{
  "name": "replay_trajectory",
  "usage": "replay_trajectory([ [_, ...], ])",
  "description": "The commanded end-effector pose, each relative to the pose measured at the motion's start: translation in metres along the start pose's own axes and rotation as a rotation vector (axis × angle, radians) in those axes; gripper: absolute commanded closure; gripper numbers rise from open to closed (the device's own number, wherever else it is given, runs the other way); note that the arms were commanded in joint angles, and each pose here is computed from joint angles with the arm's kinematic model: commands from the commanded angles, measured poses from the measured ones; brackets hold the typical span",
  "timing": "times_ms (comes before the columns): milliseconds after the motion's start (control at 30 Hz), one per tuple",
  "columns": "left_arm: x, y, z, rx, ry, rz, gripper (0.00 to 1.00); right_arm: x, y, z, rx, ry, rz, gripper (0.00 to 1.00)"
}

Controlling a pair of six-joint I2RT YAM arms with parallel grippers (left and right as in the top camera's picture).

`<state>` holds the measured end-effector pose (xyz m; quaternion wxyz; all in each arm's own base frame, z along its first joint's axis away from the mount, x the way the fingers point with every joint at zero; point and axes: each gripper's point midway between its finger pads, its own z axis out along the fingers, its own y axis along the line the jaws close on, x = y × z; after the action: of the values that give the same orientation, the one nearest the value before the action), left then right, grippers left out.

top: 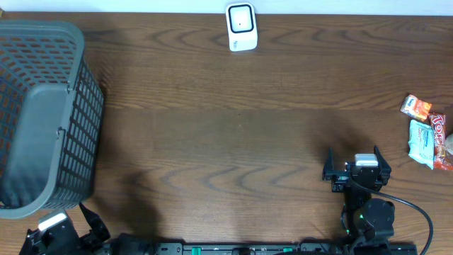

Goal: Scan the item barcode

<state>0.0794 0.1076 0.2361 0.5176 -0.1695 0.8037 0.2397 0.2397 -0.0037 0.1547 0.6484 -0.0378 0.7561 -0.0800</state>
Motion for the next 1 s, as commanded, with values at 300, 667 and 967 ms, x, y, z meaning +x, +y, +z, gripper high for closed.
replay_trajectory([
  [300,0.001,0.004,-0.001,-0.019,-0.001,0.027,0.02,0.000,0.002,0.000,-0.009,-0.007,-0.011,0.01],
  [667,0.002,-0.007,0.007,-0.008,-0.002,0.040,0.02,0.000,0.002,0.000,-0.009,-0.007,-0.011,0.01],
  [967,-0.059,-0.100,0.034,0.333,-0.275,-0.200,0.02,0.000,0.002,0.000,-0.009,-0.007,-0.011,0.01],
])
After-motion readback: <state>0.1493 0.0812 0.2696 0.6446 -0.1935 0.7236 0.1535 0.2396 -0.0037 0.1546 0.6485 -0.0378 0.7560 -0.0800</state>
